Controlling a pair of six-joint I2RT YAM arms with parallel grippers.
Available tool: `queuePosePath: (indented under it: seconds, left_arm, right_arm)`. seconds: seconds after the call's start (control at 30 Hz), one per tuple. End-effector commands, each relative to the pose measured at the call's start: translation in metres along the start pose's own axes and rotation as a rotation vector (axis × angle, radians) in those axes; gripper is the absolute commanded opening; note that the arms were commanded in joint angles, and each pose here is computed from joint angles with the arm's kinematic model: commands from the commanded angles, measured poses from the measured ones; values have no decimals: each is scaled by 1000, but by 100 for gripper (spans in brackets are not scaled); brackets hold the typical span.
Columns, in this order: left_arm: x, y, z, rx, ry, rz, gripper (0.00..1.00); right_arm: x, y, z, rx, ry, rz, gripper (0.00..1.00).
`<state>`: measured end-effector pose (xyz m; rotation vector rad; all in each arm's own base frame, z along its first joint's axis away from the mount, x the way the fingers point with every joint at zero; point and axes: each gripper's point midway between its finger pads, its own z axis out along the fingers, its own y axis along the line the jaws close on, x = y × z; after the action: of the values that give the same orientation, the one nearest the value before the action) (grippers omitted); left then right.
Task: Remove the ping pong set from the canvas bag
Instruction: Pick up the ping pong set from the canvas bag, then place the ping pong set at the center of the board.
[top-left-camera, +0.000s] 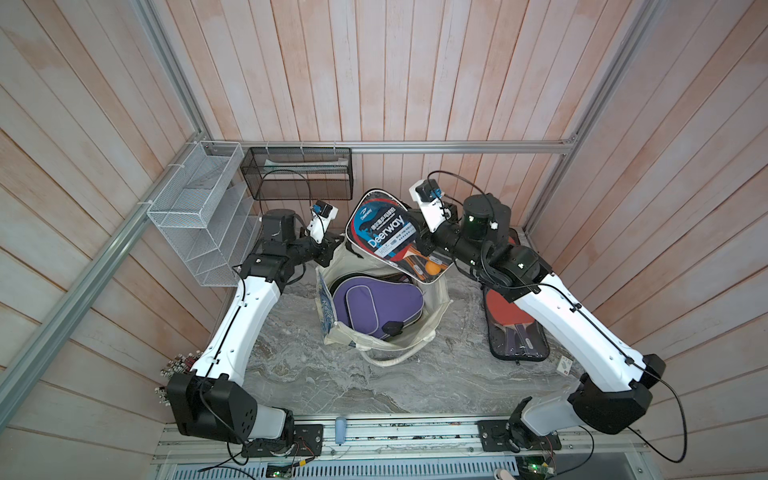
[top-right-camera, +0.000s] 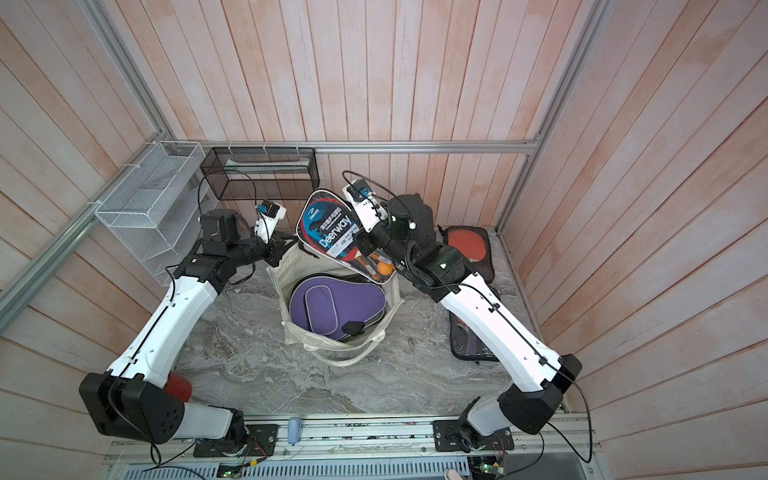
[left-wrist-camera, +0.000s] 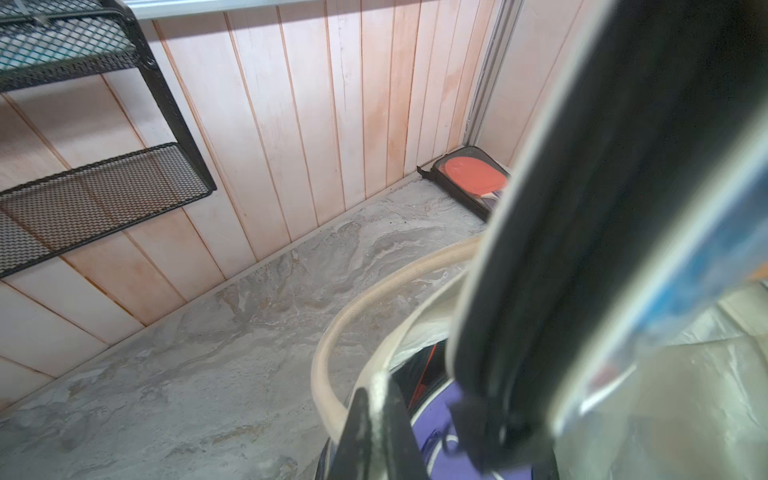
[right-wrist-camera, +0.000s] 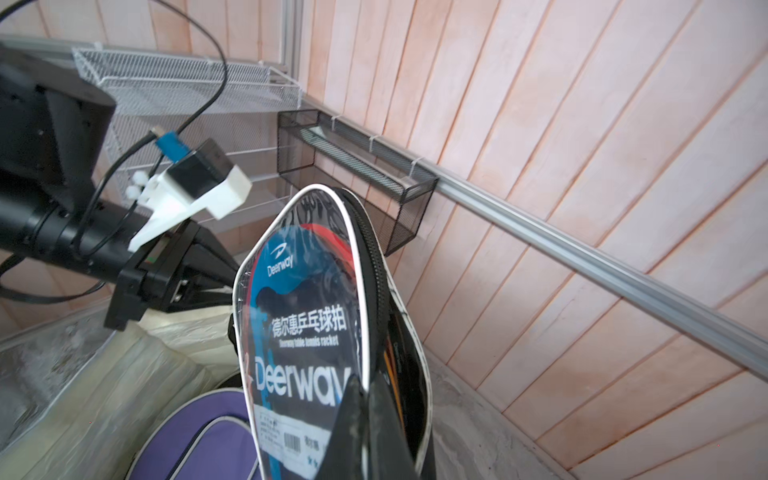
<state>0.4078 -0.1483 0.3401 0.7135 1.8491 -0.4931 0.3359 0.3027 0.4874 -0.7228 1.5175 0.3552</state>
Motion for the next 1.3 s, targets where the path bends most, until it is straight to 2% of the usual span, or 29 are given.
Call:
queuePosePath:
  seconds: [0.0,0.13,0.33,0.53,0.83,1.03,1.27]
  left_arm:
    - [-60,8,-17,-44,-175,137,0]
    - [-67,8,-11,-13,-197,137,0]
    - [-66,10,-3,4,-202,117,0]
    - [-67,6,-3,27,-215,100,0]
    - [-63,-1,-9,45,-215,77,0]
    - [-61,-10,-15,65,-220,63,0]
    - [-56,-13,-12,79,-207,53,0]
  right_arm:
    - [-63,-57,-24,205,-202,73,0]
    - [-59,-102,-29,325,-188,109,0]
    - [-31,-163,-33,468,-132,184,0]
    - [20,-209,-30,583,-19,181,0]
    - [115,-237,21,566,116,289,0]
    - [162,-251,57,562,151,380,0]
    - [201,-254,102,521,159,492,0]
